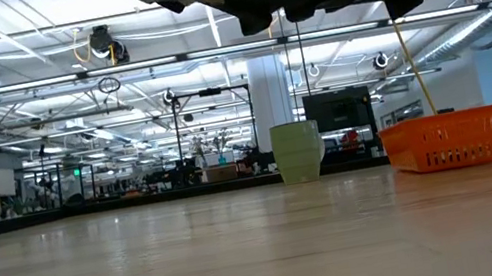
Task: Pick and place Stevia / Truvia into bins
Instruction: Put the light green packet into the orange basket
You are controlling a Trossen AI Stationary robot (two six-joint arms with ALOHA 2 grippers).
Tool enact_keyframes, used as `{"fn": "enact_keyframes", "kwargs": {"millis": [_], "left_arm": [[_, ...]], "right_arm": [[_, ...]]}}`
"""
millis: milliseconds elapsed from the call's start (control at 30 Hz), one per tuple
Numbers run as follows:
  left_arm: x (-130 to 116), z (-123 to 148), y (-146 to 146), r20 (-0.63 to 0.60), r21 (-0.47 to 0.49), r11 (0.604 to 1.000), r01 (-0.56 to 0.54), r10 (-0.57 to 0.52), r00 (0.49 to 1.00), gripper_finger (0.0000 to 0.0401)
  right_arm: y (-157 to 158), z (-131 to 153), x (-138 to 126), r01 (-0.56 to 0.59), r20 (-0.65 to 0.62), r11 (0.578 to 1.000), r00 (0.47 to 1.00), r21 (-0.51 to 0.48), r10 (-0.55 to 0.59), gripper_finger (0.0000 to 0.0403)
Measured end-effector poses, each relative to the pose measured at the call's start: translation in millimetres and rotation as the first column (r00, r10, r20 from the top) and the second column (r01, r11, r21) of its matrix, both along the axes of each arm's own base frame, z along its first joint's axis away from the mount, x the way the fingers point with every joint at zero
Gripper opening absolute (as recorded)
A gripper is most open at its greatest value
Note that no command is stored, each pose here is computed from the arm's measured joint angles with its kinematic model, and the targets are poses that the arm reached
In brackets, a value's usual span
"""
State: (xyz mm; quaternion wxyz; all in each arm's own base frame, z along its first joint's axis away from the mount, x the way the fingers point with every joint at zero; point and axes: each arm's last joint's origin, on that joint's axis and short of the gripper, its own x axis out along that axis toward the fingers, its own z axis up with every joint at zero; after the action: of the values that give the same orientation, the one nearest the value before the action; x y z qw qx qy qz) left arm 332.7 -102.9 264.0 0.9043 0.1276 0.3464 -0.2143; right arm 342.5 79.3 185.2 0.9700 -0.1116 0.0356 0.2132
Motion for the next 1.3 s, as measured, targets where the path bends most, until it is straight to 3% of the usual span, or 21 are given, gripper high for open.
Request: {"fn": "enact_keyframes", "kwargs": {"millis": [200, 300, 700, 900, 1100, 1300], "left_arm": [[-0.1, -0.2, 0.3, -0.006, -0.005, 1.0, -0.016, 0.016, 1.0, 0.0005], [-0.4, -0.7, 0.8, -0.019, -0.015, 0.999, -0.049, 0.048, 0.999, 0.0015], [-3.3, -4.1, 2.7, -0.062, 0.016, 0.991, -0.136, 0.136, 0.989, 0.0084], [-8.8, -9.4, 5.7, -0.131, 0.06, 0.973, -0.222, 0.228, 0.965, 0.0099], [-31.0, -22.0, 5.7, -0.378, 0.112, 0.938, -0.329, 0.346, 0.859, 0.0098], [-50.6, -27.0, -12.6, -0.496, 0.145, 0.914, -0.379, 0.399, 0.772, 0.0097]], "right_arm": [[-0.2, -0.8, -0.2, -0.002, -0.007, 1.0, 1.0, -0.002, 0.002, 0.003], [-1.8, -1.8, 0.0, -0.003, -0.01, 1.0, 1.0, -0.022, 0.002, 0.0007], [-6.2, -4.0, 0.6, 0.027, -0.032, 0.999, 0.999, -0.035, -0.028, 0.0008], [-11.9, -10.9, 0.7, 0.168, -0.097, 0.983, 0.98, -0.079, -0.176, 0.0012], [-21.1, -17.1, -11.5, 0.343, -0.25, 0.906, 0.881, -0.249, -0.402, 0.0012], [-30.3, -1.0, -41.3, 0.539, -0.341, 0.754, 0.676, -0.375, -0.653, 0.0012]]}}
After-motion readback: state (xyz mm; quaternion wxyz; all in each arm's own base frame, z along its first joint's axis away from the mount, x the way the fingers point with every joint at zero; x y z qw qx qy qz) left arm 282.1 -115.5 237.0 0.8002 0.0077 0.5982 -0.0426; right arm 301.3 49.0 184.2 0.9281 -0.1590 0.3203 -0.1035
